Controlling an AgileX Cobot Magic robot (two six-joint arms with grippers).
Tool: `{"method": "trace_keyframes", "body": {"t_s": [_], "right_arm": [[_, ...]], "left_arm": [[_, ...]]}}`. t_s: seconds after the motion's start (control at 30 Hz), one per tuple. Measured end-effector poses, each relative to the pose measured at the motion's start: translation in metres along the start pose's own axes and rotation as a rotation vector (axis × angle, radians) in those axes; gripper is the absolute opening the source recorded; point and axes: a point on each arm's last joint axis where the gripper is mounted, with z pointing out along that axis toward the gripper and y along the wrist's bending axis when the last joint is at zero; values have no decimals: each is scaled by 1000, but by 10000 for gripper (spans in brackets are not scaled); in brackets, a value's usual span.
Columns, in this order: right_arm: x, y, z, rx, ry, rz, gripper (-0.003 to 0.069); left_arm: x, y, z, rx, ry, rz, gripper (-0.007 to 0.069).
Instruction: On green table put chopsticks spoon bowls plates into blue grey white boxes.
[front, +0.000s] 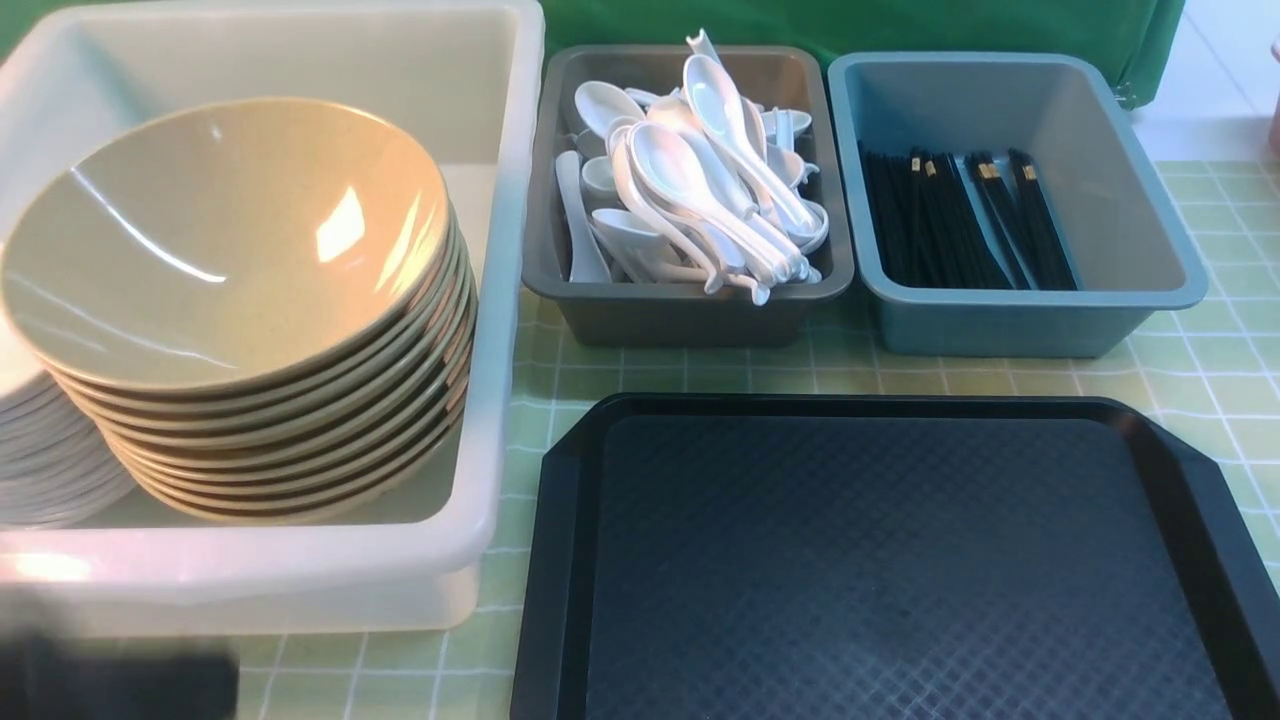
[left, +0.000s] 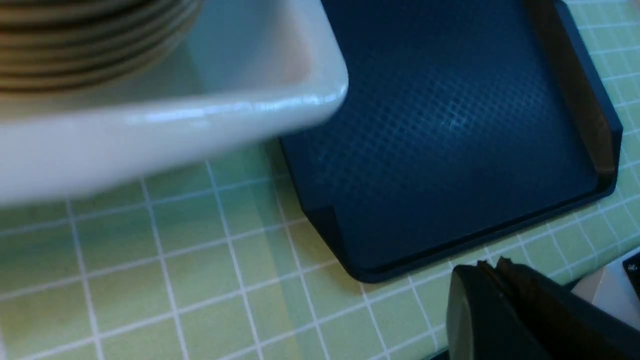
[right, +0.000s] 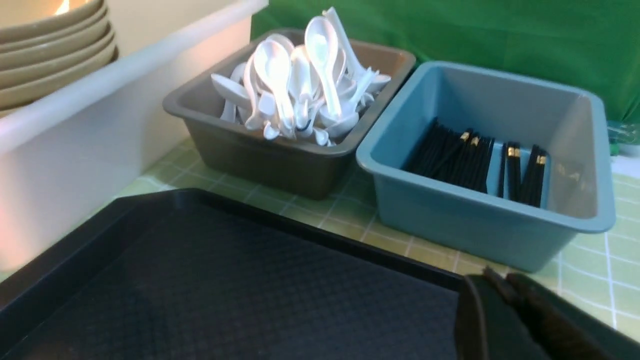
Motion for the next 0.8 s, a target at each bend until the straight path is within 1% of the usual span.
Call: {"method": "trace_keyframes", "body": {"t_s": [0.03,0.07,0.13,0.27,0.33,0.5,0.8], "right_arm": [[6,0,-1,1,-3,8,47],[6,0,-1,1,-7,8,47],[12,0,-1,2,-5,13,47],[15,0,0,0,5,15,47],[16,0,0,0,9,15,47],[16,0,0,0,10,15,47],[16,0,0,-1,11,16,55]], "left_arm": [[14,3,1,5,-41,2,-1],[18,3,1,6,-56,3,-1],[35,7,2,11,-143,13,-1],[53,14,4,16,-314,31,-1],[59,16,5,19,-355,35,-1],[71,18,9,39,-378,27,-1],[73,19,11,44,-367,18,-1]]}}
